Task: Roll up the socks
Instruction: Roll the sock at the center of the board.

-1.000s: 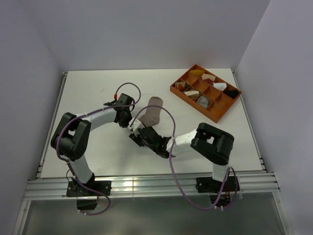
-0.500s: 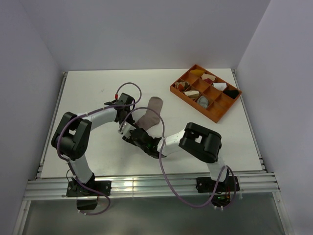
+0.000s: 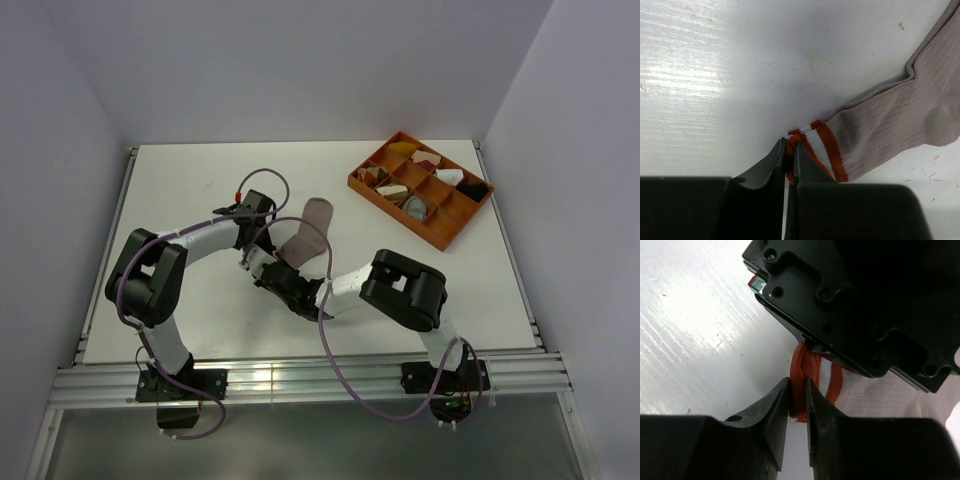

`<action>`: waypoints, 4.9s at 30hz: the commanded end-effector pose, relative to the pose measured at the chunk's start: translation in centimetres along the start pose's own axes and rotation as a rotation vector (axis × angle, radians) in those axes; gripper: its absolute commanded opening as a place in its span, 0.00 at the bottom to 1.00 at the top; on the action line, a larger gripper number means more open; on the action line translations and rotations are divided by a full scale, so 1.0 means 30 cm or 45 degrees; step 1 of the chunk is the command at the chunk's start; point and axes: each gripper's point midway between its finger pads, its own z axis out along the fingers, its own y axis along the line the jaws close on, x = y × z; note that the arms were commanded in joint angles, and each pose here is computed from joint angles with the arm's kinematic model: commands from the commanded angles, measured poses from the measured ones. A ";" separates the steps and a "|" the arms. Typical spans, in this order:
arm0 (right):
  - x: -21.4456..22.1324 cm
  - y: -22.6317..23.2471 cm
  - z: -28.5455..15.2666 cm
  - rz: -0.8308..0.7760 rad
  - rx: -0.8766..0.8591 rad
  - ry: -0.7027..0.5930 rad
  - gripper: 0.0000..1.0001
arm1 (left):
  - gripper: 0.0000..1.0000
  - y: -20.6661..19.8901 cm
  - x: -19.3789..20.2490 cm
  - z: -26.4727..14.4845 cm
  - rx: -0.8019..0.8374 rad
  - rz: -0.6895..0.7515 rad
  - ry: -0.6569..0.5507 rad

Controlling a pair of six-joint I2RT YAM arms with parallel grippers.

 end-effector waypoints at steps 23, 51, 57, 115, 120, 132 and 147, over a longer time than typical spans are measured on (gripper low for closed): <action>0.101 0.061 -0.096 0.630 -0.508 0.252 0.00 | 0.59 0.012 -0.181 -0.116 0.135 -0.286 -0.198; 0.188 -0.035 -0.108 1.932 -0.855 0.357 0.00 | 0.55 -0.096 0.008 -0.101 0.461 -0.387 -0.179; 0.215 -0.042 -0.103 1.977 -0.829 0.383 0.00 | 0.53 -0.101 0.063 -0.070 0.434 -0.362 -0.134; 0.259 -0.030 -0.096 2.084 -0.799 0.448 0.00 | 0.48 -0.060 0.096 -0.046 0.466 -0.480 -0.272; 0.259 -0.033 -0.094 2.080 -0.786 0.449 0.00 | 0.46 -0.055 0.135 -0.011 0.436 -0.458 -0.197; 0.257 -0.045 -0.086 2.056 -0.762 0.442 0.00 | 0.44 -0.053 0.195 0.017 0.383 -0.401 -0.120; 0.146 -0.185 -0.126 1.640 -0.569 0.287 0.34 | 0.03 -0.070 0.184 0.018 0.295 -0.267 -0.118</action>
